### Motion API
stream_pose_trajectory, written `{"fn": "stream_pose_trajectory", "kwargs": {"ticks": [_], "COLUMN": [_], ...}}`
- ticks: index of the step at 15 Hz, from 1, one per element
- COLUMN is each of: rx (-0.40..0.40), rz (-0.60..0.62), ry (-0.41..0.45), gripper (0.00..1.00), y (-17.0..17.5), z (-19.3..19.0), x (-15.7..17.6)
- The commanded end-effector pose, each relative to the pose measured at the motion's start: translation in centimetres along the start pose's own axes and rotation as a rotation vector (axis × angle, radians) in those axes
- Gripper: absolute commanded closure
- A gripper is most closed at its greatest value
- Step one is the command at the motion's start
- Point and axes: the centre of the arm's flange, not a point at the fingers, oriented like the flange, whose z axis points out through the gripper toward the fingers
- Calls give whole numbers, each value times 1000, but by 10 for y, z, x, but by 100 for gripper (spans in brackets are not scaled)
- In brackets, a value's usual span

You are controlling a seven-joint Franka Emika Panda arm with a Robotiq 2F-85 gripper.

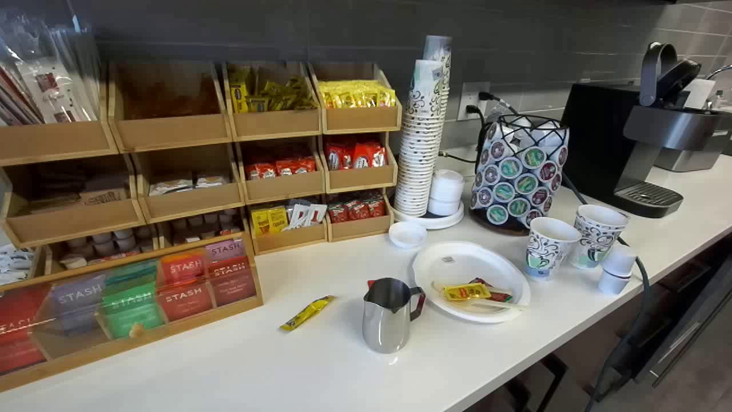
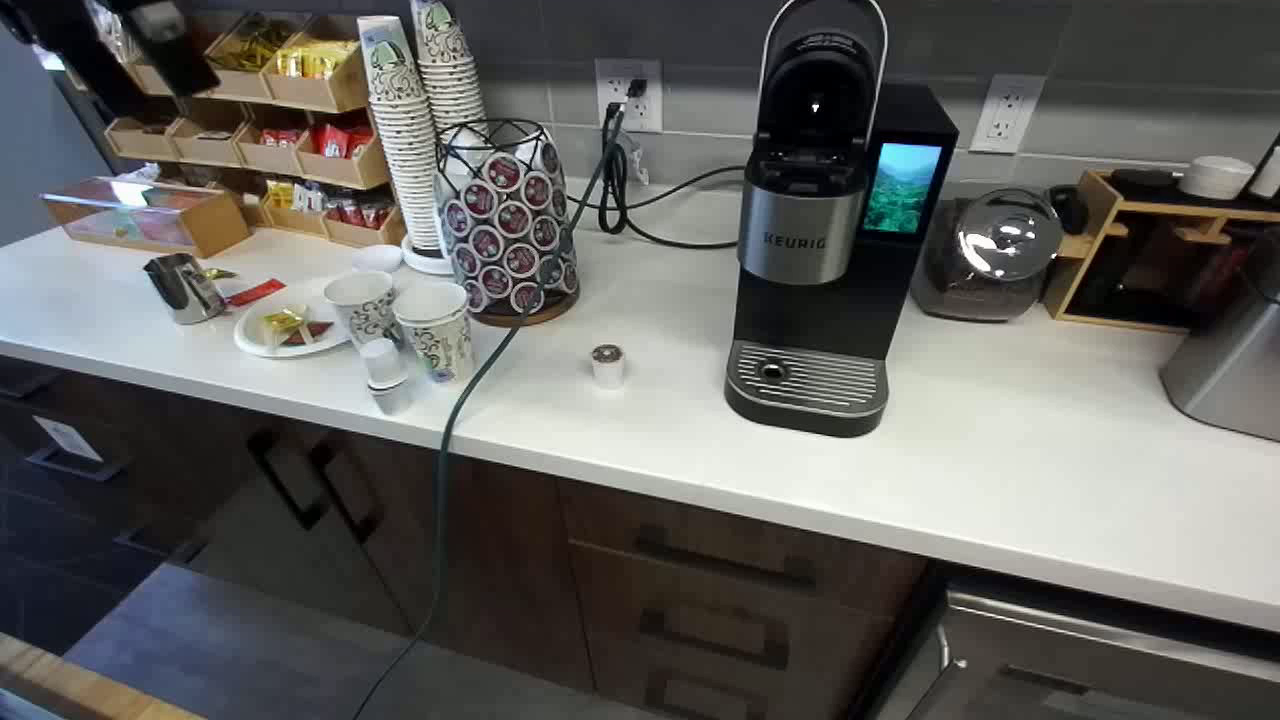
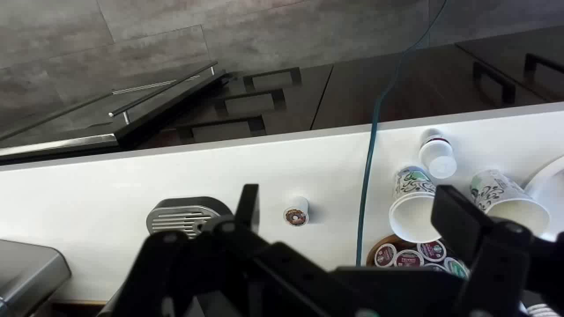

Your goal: Remove the plastic fork on the plate with sachets and put it in the styrofoam cup nearest to the plate with the sachets

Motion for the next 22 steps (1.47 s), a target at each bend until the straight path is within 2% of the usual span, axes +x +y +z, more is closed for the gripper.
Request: {"fn": "stream_pose_trajectory", "kwargs": {"ticks": [1,9,11,16,18,20,21,22], "rx": [0,-4,8,72,103,129,94,97], "rz": [0,-8,-139,-432,-552,-659,-573,-588], "ry": [0,1,48,137,152,136,158,148], "gripper": [0,0,0,0,0,0,0,0], "y": [0,-4,-36,-175,-216,-244,-230,-238], "z": [0,1,-3,-20,-19,-9,-16,-12], "x": [0,3,26,81,90,99,75,79]}}
